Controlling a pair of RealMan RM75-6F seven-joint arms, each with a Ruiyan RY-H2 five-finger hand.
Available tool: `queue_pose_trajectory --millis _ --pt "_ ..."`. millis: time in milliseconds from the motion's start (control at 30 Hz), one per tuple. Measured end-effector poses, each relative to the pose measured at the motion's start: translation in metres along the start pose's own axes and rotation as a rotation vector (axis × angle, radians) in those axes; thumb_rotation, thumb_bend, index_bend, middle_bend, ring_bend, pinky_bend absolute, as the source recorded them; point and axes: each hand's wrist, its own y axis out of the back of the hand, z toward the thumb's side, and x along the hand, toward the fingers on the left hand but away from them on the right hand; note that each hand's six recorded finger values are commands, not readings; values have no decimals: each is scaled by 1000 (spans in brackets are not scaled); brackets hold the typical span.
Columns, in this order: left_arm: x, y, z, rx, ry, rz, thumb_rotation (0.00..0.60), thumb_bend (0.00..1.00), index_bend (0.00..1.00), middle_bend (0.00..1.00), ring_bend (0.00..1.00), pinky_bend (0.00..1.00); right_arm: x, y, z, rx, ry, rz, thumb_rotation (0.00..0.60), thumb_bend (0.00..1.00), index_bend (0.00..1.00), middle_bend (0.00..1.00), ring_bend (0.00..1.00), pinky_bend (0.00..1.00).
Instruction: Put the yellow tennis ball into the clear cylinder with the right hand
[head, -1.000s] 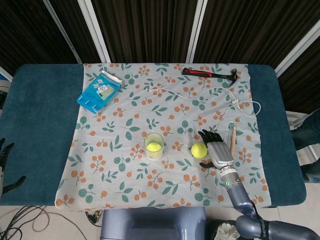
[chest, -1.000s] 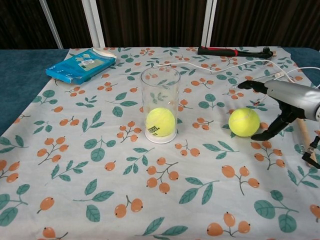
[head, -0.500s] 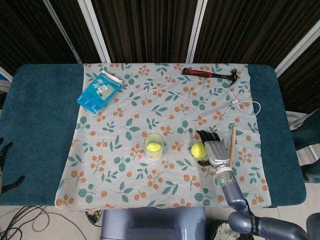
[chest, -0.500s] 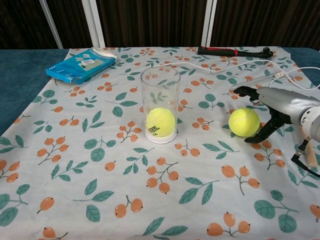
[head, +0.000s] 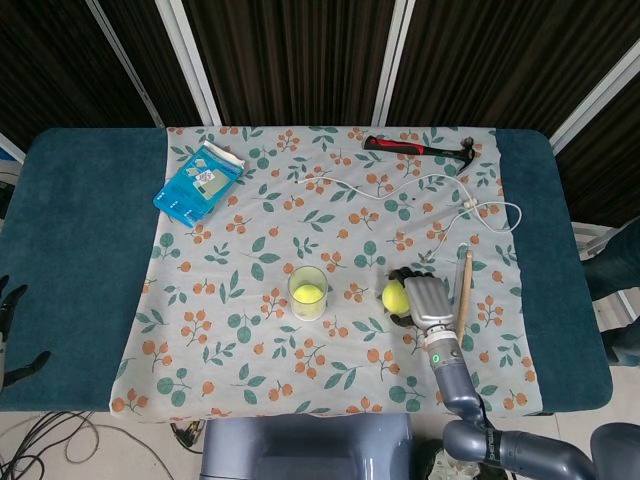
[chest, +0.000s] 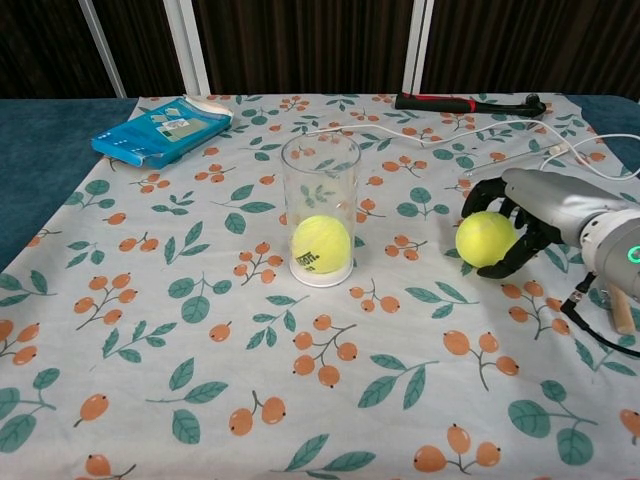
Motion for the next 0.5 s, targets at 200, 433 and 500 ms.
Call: queue_pose_trajectory --millis 200,433,500 --pt "0 1 -1 0 4 -3 600 21 162 0 0 0 -2 7 -1 19 -3 -28 600 236 458 405 469 527" --pt "-1 0 0 -2 2 -10 600 21 170 0 0 0 -3 27 2 17 11 -56 600 275 520 472 541 622" --pt "-1 0 0 -5 -1 -14 600 21 171 0 0 0 -4 37 4 18 18 -75 600 277 521 473 541 647"
